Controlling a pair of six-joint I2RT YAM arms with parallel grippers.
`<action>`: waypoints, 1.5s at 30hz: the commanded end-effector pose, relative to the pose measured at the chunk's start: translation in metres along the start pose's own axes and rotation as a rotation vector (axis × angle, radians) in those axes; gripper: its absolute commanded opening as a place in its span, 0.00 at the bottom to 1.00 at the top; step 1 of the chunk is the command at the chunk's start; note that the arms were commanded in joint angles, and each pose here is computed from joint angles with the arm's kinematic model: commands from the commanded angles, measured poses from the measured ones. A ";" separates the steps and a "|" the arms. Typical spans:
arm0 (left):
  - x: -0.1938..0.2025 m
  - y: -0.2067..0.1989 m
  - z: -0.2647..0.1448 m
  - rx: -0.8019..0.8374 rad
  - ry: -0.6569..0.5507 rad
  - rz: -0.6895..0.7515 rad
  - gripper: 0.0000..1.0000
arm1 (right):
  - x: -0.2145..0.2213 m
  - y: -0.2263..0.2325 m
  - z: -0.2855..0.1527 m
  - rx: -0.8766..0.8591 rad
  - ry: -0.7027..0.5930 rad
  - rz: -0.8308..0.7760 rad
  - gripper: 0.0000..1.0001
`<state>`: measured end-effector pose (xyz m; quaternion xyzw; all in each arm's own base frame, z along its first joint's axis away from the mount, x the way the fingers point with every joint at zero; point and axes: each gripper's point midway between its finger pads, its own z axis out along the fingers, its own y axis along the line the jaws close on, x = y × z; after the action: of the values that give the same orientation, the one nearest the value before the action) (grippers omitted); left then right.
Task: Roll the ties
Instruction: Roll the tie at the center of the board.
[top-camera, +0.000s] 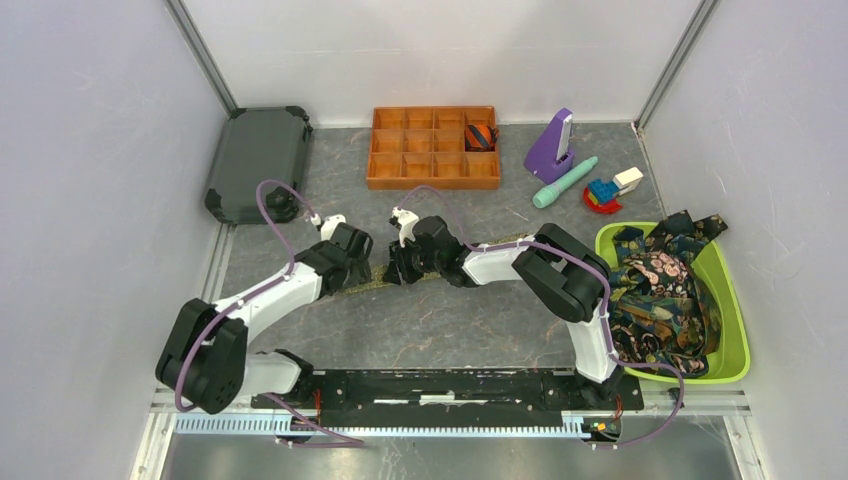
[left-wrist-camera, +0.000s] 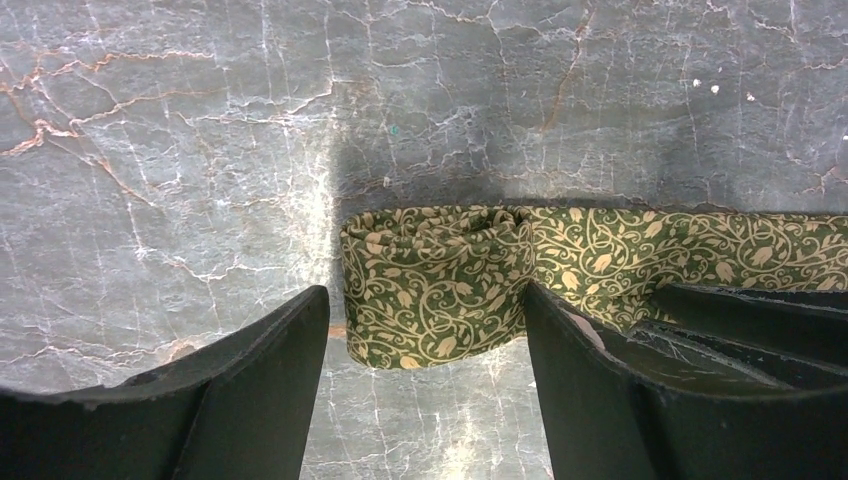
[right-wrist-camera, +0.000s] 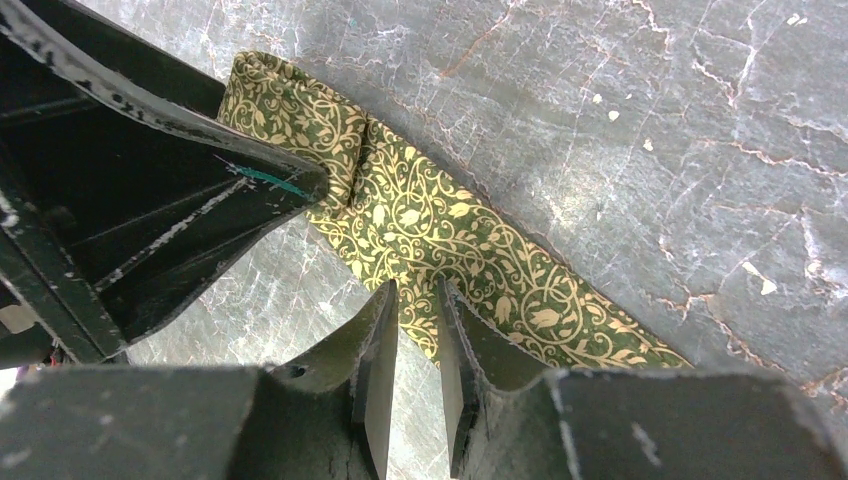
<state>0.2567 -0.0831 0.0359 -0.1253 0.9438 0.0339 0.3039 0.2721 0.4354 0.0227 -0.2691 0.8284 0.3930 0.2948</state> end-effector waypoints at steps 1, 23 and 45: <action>-0.004 0.012 -0.005 -0.035 -0.030 -0.036 0.78 | 0.014 -0.013 -0.004 0.046 0.044 0.017 0.28; -0.026 0.022 -0.047 0.021 -0.149 -0.172 0.87 | -0.034 0.025 -0.011 -0.049 -0.028 -0.015 0.39; -0.002 0.043 -0.044 0.140 -0.148 -0.459 0.81 | -0.084 0.050 0.044 -0.180 -0.089 -0.045 0.43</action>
<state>0.2214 -0.0439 0.0713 -0.2883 0.8767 -0.0708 0.3784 0.3053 0.5006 0.0934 -0.2806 0.7787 0.4615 0.3193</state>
